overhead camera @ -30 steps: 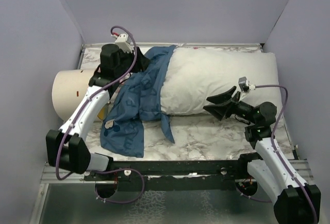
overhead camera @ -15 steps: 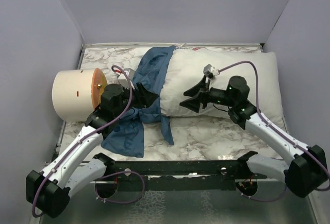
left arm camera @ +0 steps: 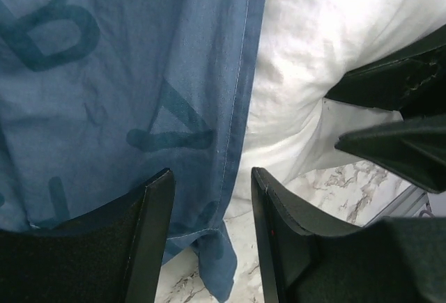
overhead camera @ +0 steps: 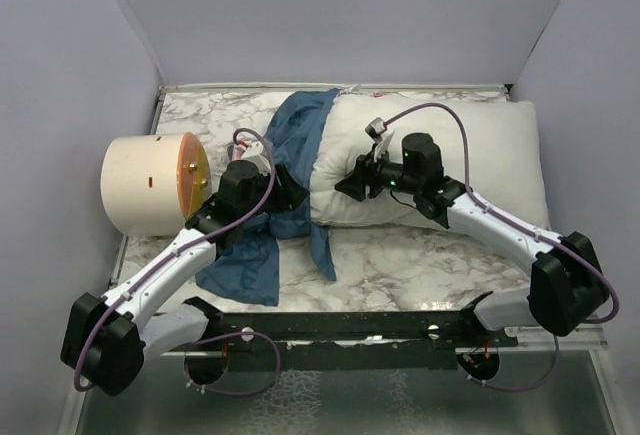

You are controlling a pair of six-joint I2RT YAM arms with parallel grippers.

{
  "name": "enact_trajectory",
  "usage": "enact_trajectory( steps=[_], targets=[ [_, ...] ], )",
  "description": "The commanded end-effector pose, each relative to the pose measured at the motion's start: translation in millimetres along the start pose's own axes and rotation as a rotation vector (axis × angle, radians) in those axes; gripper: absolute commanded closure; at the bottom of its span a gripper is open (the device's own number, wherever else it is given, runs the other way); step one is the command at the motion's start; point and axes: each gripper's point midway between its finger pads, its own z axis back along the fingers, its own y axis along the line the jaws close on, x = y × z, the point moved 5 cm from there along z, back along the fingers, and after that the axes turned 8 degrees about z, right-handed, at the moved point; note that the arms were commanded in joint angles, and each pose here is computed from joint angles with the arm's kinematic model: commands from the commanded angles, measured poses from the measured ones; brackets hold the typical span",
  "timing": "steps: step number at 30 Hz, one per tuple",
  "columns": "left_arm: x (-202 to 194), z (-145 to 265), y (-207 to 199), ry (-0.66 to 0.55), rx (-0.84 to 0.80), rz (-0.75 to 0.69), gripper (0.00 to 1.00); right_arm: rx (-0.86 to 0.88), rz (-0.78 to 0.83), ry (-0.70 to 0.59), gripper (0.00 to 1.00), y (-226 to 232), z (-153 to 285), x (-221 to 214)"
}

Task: Put the pillow into the pillowcase
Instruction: Stuff the pillow into the pillowcase.

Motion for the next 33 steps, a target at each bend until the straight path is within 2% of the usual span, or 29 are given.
enact_trajectory(
  steps=[1, 3, 8, 14, 18, 23, 27, 29, 33],
  targets=[
    [3, -8, -6, -0.007, 0.0, -0.015, 0.49, -0.137, -0.059, 0.09, 0.58, -21, -13, -18],
    [3, -11, -7, -0.002, 0.005, -0.025, 0.49, -0.142, -0.076, 0.106, 0.64, -23, -17, -25],
    [2, -21, 1, 0.012, 0.057, -0.054, 0.49, -0.147, -0.098, 0.121, 0.73, -24, -20, -35],
    [-5, -33, 15, 0.058, 0.142, -0.09, 0.51, -0.148, -0.105, 0.126, 0.74, -25, -22, -38],
    [-8, -36, 16, 0.083, 0.161, -0.1, 0.55, -0.153, -0.11, 0.132, 0.74, -26, -23, -42],
    [-6, -30, 11, 0.096, 0.166, -0.121, 0.72, -0.175, -0.12, 0.151, 0.74, -31, -25, -49],
    [-2, -23, 2, 0.096, 0.129, -0.127, 0.96, -0.18, -0.136, 0.168, 0.74, -33, -29, -56],
    [-1, -20, -7, 0.105, 0.087, -0.121, 0.99, -0.176, -0.145, 0.168, 0.75, -34, -32, -58],
    [2, -16, -27, 0.129, -0.004, -0.108, 1.0, -0.156, -0.158, 0.157, 0.83, -35, -40, -58]
  ],
)
